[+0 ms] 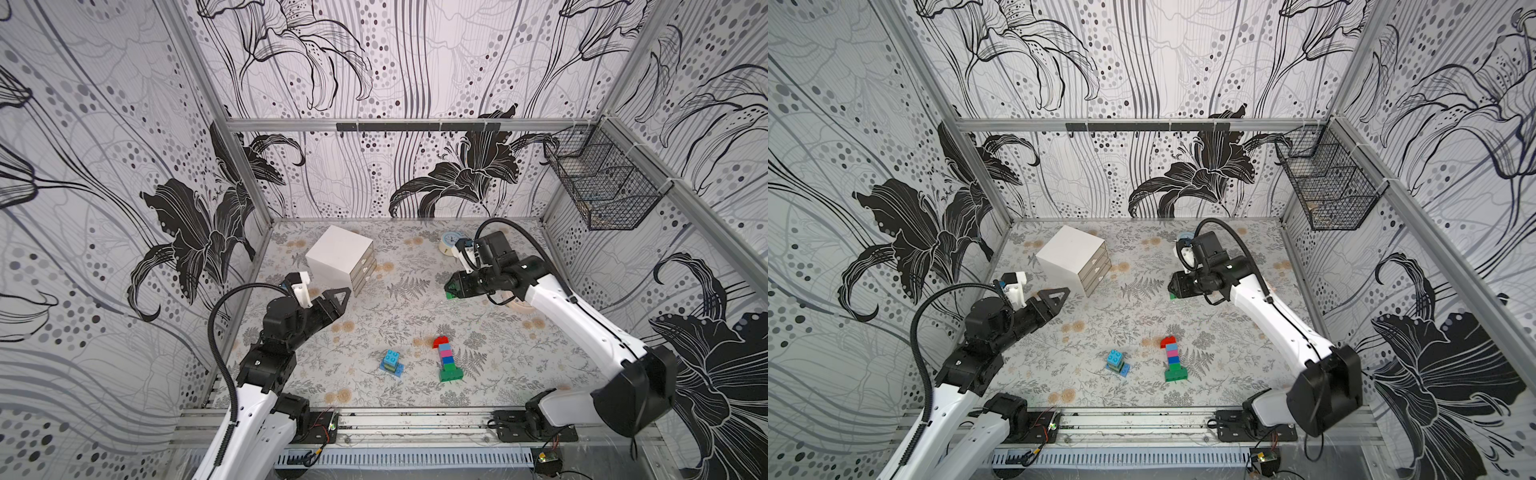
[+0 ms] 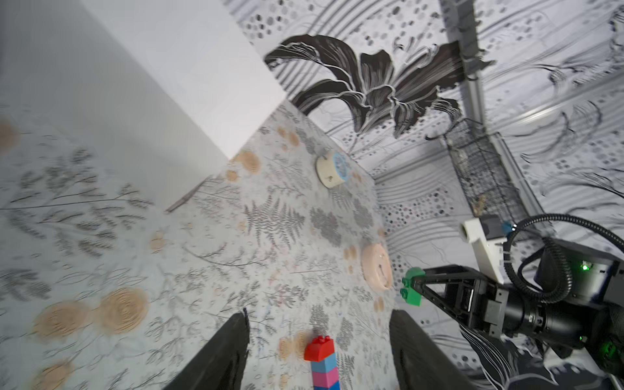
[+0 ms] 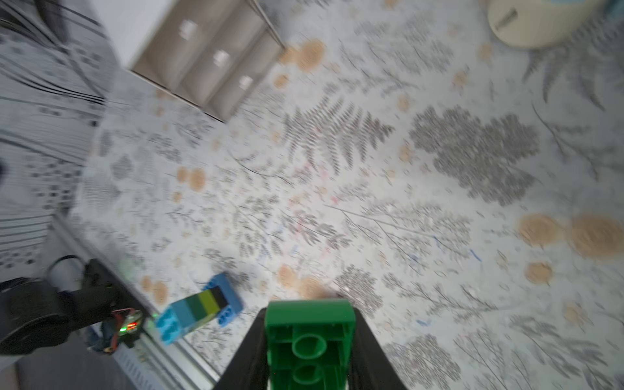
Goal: Assemble the number 1 with lego
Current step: Pick up the lego brick from the center of the board.
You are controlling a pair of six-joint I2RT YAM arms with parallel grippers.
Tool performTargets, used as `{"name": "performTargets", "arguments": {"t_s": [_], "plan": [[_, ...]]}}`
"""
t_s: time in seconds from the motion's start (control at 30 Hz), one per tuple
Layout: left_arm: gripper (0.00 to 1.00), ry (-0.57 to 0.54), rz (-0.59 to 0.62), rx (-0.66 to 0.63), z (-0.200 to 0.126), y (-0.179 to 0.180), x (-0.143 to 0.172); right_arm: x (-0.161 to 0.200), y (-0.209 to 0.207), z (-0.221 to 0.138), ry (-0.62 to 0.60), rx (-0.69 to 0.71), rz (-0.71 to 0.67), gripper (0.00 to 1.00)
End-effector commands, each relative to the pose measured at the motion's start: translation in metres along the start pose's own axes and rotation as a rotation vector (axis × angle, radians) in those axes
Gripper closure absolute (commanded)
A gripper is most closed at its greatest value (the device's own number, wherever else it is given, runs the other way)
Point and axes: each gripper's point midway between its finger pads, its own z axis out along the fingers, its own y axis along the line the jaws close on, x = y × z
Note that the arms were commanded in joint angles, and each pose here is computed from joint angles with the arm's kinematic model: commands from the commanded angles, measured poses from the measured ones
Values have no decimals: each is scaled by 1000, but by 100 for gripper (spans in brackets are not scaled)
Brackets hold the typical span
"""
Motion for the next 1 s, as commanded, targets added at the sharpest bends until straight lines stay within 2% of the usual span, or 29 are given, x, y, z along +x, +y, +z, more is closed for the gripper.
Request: {"name": "performTargets", "arguments": {"t_s": [0.0, 0.17, 0.3, 0.43, 0.57, 0.83, 0.97], "plan": [[30, 37, 90, 384, -7, -77, -5, -28, 64, -24, -122, -240, -56, 75], [25, 88, 135, 620, -21, -124, 0, -47, 125, -50, -203, -409, -144, 75], [23, 129, 161, 761, -30, -148, 12, -59, 159, -64, -238, -533, -161, 75], [23, 172, 180, 792, -25, -157, 23, -64, 192, -75, -247, -642, -188, 74], [22, 160, 198, 813, -24, -164, 22, -66, 215, -84, -245, -712, -207, 74], [21, 159, 199, 925, -35, -184, 19, -59, 243, -86, -216, -804, -246, 74], [24, 161, 183, 964, -38, -189, 18, -56, 246, -86, -203, -813, -255, 74]]}}
